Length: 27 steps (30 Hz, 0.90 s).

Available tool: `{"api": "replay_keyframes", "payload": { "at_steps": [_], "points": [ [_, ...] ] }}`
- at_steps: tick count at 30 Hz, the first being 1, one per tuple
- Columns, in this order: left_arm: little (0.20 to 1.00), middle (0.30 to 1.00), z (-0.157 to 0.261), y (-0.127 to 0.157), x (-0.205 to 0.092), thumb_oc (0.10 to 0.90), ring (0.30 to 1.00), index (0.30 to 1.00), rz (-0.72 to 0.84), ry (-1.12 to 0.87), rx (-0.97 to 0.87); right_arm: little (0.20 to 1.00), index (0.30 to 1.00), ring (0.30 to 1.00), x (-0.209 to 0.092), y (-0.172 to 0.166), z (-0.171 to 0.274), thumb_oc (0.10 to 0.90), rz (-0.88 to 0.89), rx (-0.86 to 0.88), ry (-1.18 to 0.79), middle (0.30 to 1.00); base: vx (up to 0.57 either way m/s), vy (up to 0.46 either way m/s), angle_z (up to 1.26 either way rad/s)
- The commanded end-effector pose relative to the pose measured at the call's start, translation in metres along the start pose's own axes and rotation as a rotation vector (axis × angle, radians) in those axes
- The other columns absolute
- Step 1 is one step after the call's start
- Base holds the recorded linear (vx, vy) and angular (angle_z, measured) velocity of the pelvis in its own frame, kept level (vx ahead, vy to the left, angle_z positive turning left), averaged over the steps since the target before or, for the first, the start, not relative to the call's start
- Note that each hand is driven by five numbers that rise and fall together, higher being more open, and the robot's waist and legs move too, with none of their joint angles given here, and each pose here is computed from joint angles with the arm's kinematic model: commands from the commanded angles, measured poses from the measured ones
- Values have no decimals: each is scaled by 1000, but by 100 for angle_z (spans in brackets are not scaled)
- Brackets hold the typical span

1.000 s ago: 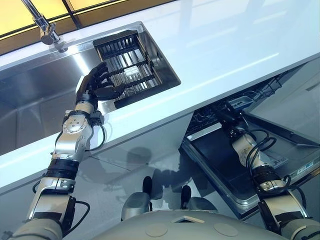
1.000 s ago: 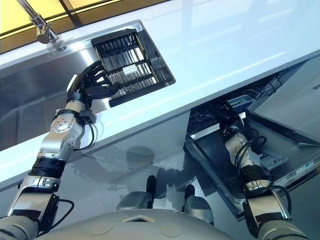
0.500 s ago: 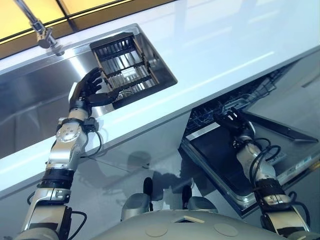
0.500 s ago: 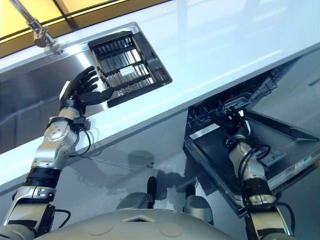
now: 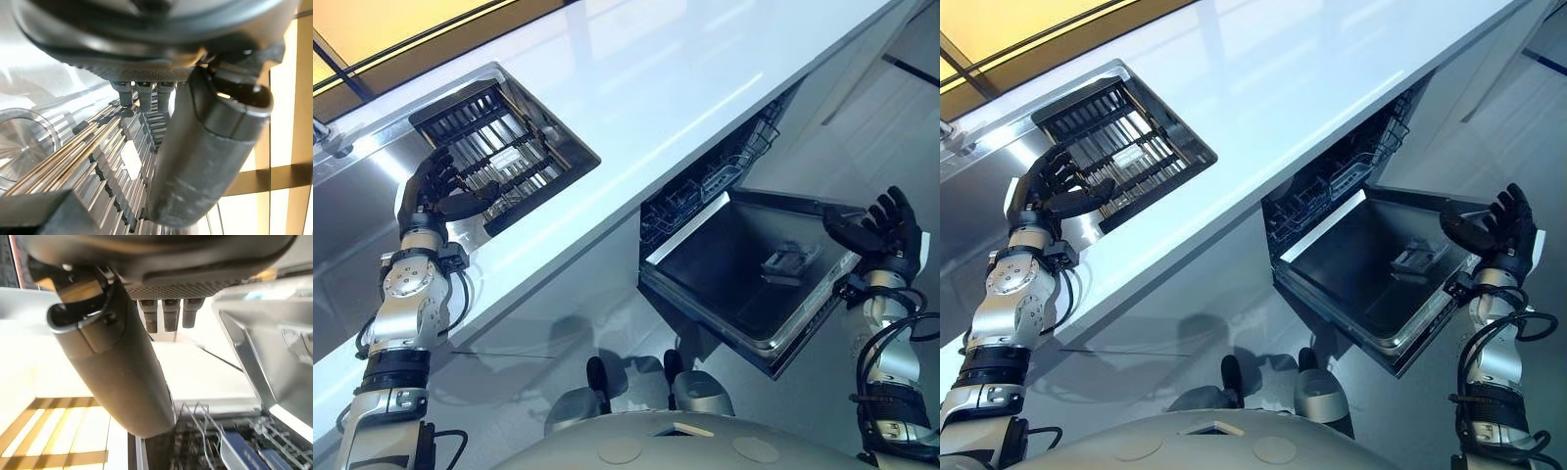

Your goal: Pick up plates and place into dishwasher.

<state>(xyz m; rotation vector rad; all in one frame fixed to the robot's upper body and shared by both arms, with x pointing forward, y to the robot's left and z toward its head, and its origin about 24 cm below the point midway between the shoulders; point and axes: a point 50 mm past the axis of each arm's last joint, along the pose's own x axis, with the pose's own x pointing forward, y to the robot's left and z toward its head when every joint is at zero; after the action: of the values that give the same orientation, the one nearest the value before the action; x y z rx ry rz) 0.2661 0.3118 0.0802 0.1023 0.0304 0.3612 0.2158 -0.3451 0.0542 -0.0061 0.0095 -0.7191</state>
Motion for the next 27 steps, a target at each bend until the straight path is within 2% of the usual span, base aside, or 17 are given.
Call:
{"api": "replay_keyframes", "payload": {
  "at_steps": [1, 8, 12, 13, 17, 18, 21, 27],
  "points": [
    [900, 900, 25, 8, 12, 800, 900, 900, 24, -135, 2, 900, 900, 900, 15, -10, 67, 800, -67, 77, -311, 900, -14, 5, -4],
    [900, 900, 31, 13, 15, 800, 900, 900, 52, -161, 30, 900, 900, 900, 17, -50, 36, 800, -393, -22, -190, 900, -1, -7, -7],
    [900, 900, 41, 16, 17, 800, 900, 900, 70, -193, 51, 900, 900, 900, 10, -61, 0, 800, -464, 19, -43, 900, 28, -26, -5],
    [900, 900, 45, 18, 18, 800, 900, 900, 77, -207, 53, 900, 900, 900, 5, -61, -13, 800, -483, 84, 6, 900, 39, -39, -11],
    [900, 900, 56, 23, 20, 800, 900, 900, 81, -243, 34, 900, 900, 900, -9, -57, -52, 800, -506, 275, 169, 900, 63, -66, -6],
    [900, 900, 56, 23, 20, 800, 900, 900, 80, -243, 34, 900, 900, 900, -9, -57, -52, 800, -506, 277, 169, 900, 74, -68, 4],
    [900, 900, 70, 23, 20, 800, 900, 900, 53, -324, -14, 900, 900, 900, -22, -46, -86, 800, -498, 485, 314, 900, 113, -95, 8],
    [900, 900, 102, 24, 16, 800, 900, 900, 29, -497, -160, 900, 900, 900, -31, -21, -113, 800, -262, 692, 466, 900, 59, -68, 13]
  ]
}}
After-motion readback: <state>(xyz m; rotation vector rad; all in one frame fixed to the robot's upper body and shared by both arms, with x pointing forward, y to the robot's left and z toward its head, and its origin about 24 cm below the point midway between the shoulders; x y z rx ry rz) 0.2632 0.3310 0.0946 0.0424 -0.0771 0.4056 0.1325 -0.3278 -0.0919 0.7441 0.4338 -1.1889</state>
